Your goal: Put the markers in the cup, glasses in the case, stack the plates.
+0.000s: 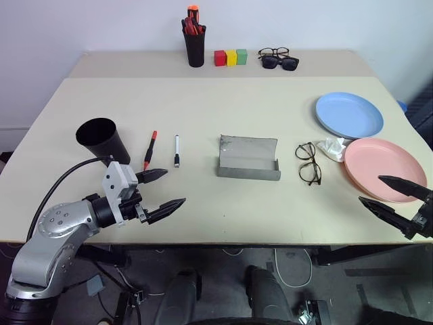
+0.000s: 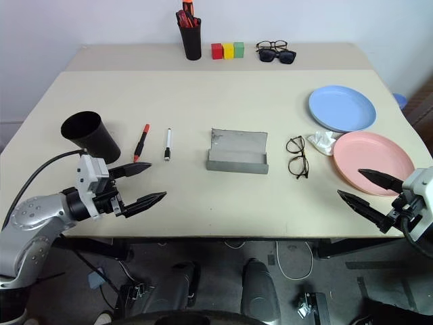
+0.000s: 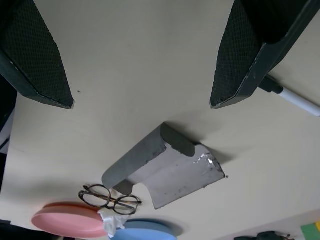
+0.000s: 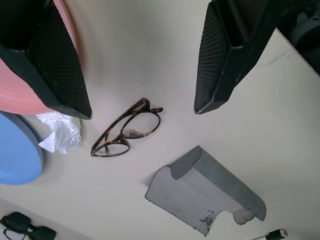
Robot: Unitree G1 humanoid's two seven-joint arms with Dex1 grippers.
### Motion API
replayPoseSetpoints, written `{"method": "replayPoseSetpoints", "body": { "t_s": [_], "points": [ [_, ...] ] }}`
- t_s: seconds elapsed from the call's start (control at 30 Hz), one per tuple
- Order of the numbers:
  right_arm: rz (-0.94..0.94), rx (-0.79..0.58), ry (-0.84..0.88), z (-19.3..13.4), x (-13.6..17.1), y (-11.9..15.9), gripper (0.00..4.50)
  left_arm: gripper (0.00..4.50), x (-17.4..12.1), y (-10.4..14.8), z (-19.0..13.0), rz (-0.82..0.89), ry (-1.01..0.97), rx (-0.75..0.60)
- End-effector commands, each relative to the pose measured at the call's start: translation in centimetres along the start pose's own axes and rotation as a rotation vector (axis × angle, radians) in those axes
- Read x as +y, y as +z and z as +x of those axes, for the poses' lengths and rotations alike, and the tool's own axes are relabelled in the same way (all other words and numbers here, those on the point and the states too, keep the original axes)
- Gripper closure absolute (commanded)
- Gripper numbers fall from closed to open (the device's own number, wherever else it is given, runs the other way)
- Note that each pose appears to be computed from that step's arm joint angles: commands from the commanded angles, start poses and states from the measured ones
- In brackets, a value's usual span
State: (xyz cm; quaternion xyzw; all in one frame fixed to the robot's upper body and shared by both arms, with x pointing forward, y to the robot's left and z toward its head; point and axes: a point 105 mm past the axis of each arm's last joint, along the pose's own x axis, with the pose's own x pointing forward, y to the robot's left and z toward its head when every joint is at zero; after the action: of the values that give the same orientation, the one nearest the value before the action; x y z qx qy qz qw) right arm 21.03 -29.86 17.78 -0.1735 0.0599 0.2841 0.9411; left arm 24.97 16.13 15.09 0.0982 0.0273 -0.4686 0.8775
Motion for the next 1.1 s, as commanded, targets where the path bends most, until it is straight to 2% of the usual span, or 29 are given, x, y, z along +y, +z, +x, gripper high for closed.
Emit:
{"method": "replayPoseSetpoints", "body": {
  "t_s": [0.03, 0.93, 1.1],
  "points": [
    [-0.019, -0.014, 0.000, -0.1, 0.1, 0.6, 1.19, 0.00, -0.6, 1.0, -0.2, 0.031, -0.025, -0.020],
    [-0.027, -0.018, -0.035, 0.2, -0.2, 0.0, 1.19, 0.00, -0.4, 1.3, 0.4, 0.049, 0.004, -0.038],
    [-0.030, -0.043, -0.014, 0.7, 0.1, 0.4, 1.19, 0.00, 1.3, 1.8, 0.9, 0.022, 0.113, -0.058]
  ]
}}
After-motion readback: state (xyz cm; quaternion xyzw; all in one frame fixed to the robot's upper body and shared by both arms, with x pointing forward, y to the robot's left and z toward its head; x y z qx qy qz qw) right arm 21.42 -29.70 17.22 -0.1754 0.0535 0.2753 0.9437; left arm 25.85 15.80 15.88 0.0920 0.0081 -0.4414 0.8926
